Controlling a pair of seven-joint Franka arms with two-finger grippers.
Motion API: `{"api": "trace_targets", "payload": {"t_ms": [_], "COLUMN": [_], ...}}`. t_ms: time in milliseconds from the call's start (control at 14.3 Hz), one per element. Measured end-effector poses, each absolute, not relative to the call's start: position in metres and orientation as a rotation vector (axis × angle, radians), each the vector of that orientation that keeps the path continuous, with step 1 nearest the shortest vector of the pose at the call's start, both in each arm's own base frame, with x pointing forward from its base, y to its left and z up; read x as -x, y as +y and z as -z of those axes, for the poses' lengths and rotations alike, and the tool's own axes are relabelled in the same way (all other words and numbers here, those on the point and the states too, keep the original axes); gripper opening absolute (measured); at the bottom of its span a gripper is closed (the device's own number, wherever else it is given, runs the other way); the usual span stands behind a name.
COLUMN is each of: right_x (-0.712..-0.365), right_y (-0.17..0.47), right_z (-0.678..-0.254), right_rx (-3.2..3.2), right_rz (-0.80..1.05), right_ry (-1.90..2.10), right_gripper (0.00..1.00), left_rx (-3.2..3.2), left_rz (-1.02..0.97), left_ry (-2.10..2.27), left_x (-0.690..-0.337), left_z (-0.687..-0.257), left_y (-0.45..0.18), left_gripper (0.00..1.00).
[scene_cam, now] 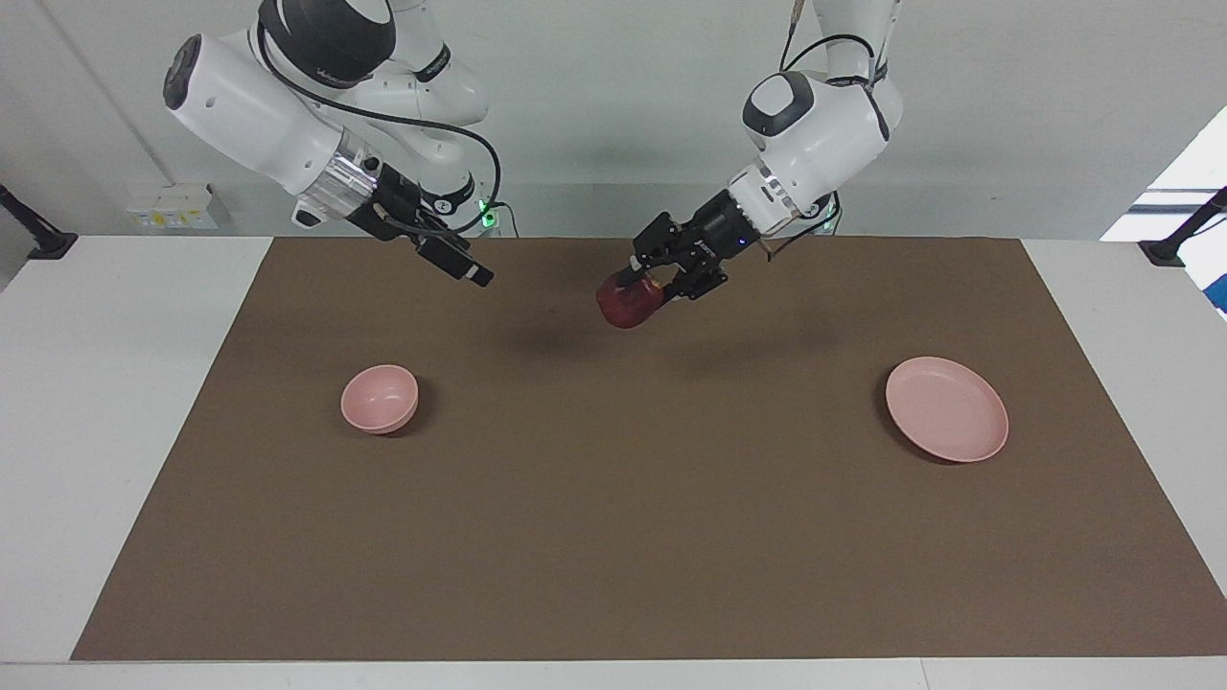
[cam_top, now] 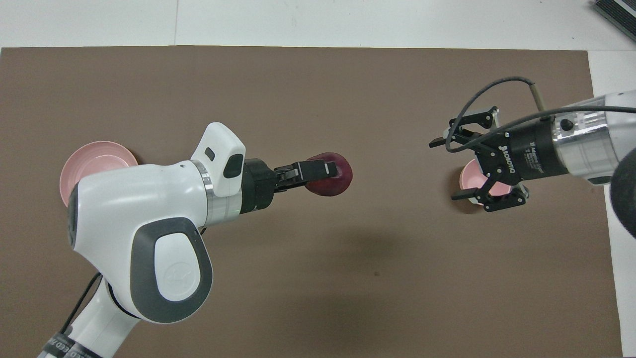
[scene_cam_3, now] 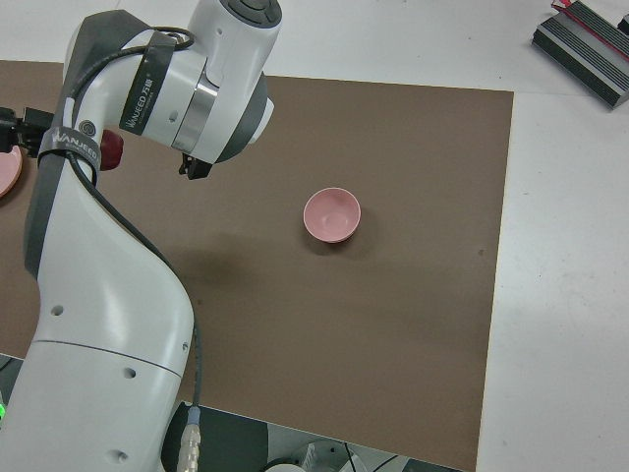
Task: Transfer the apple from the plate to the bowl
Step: 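Grasp the apple with the right gripper and open the left gripper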
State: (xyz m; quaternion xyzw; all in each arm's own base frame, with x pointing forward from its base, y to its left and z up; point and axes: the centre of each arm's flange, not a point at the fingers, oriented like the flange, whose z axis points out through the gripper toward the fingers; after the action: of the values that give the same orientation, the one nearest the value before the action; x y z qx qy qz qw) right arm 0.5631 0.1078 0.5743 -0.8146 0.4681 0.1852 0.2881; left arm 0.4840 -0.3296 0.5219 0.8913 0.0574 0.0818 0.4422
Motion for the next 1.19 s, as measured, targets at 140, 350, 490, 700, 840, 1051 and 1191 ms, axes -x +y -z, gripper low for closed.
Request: {"api": "trace_targets", "payload": {"t_ms": [140,350,490,700,840,1051,1191], "right_x": [-0.570,-0.577,-0.580,-0.577,-0.576,-0.573,-0.573], "right_y": [0.122,0.138,0.153,0.178,0.184,0.193,0.194], "right_z": [-0.566,-0.551,-0.545,-0.541,-0.539,-0.536,-0.535], "right_rx": [2.121,2.079,2.055,2.056,2.062,2.071,2.072], "right_rz": [-0.524,-0.574,-0.590,-0.620,-0.631,-0.645,-0.647], "right_ry": [1.262,1.268,1.286,1.304,1.302,1.298,1.298], "right_gripper": [1.00,1.00,1.00,1.00,1.00,1.00,1.00], "left_rx": [-2.202,-2.190,-2.179,-2.173,-2.172,-2.171,-2.171], "left_rz": [-0.211,-0.219,-0.229,-0.244,-0.243,-0.242,-0.241], "left_ry": [0.152,0.166,0.170,0.186,0.195,0.201,0.203], "left_x": [-0.481,-0.476,-0.472,-0.470,-0.470,-0.470,-0.470], "left_z": [-0.524,-0.528,-0.530,-0.532,-0.533,-0.533,-0.533], "left_y": [-0.335,-0.340,-0.346,-0.350,-0.350,-0.350,-0.350], "left_gripper": [0.70,0.70,0.70,0.70,0.70,0.70,0.70]}}
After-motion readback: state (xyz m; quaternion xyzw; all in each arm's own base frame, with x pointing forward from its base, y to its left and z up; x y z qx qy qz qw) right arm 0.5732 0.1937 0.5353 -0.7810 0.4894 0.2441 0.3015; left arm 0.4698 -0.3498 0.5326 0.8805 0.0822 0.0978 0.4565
